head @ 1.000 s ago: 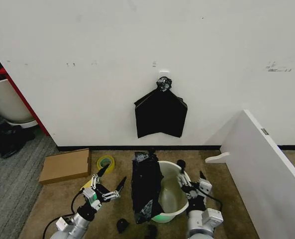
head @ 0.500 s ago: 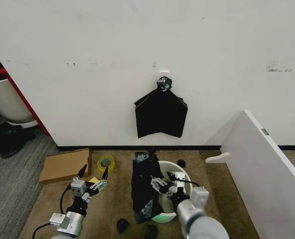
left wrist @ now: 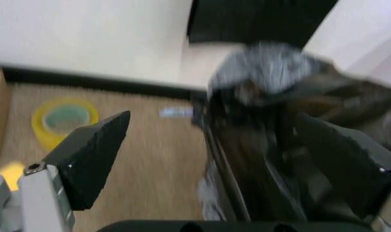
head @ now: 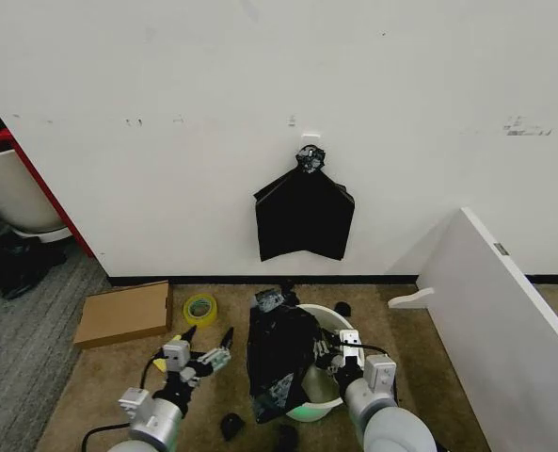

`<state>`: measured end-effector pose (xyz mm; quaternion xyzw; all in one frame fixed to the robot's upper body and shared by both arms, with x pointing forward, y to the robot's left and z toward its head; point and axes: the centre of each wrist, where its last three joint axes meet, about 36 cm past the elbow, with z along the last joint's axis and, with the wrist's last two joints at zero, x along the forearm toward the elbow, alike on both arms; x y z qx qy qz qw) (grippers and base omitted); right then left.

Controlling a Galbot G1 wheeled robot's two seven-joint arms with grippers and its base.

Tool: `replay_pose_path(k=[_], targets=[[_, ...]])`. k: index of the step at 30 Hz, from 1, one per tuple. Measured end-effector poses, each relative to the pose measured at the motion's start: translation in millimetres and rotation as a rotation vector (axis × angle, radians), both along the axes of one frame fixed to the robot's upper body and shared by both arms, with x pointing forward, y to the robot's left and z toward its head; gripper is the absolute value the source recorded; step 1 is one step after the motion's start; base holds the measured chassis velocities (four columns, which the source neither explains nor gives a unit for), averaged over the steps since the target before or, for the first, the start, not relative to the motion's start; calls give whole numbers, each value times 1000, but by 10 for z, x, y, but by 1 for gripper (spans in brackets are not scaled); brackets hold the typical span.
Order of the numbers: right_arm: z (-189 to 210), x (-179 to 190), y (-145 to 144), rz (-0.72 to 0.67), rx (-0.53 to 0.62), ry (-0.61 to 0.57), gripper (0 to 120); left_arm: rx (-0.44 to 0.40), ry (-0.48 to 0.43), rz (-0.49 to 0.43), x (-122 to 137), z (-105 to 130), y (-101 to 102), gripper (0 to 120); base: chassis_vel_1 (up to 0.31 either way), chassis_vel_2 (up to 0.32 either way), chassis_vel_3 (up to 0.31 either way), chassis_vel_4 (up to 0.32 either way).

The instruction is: Place the garbage bag over the trash bin.

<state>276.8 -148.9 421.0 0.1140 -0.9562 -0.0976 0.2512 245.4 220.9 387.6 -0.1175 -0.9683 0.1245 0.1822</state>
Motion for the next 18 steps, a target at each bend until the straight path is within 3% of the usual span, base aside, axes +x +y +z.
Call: replay_pose_path(k=[1, 7, 10, 18], targets=[[5, 5, -1, 3, 0, -4, 1, 7, 20, 4, -2, 13, -40, 100, 0, 0, 0, 0], [15, -8, 11, 14, 3, -23, 0, 54, 108, 26, 103, 55, -344, 100, 0, 0, 0, 0], [-5, -24, 37, 16, 8, -29, 0, 33, 127, -8, 239, 81, -514, 100, 0, 0, 0, 0], [-61, -24, 53, 18, -2, -33, 0, 3, 200, -60, 530, 151, -704, 100, 0, 0, 0, 0]])
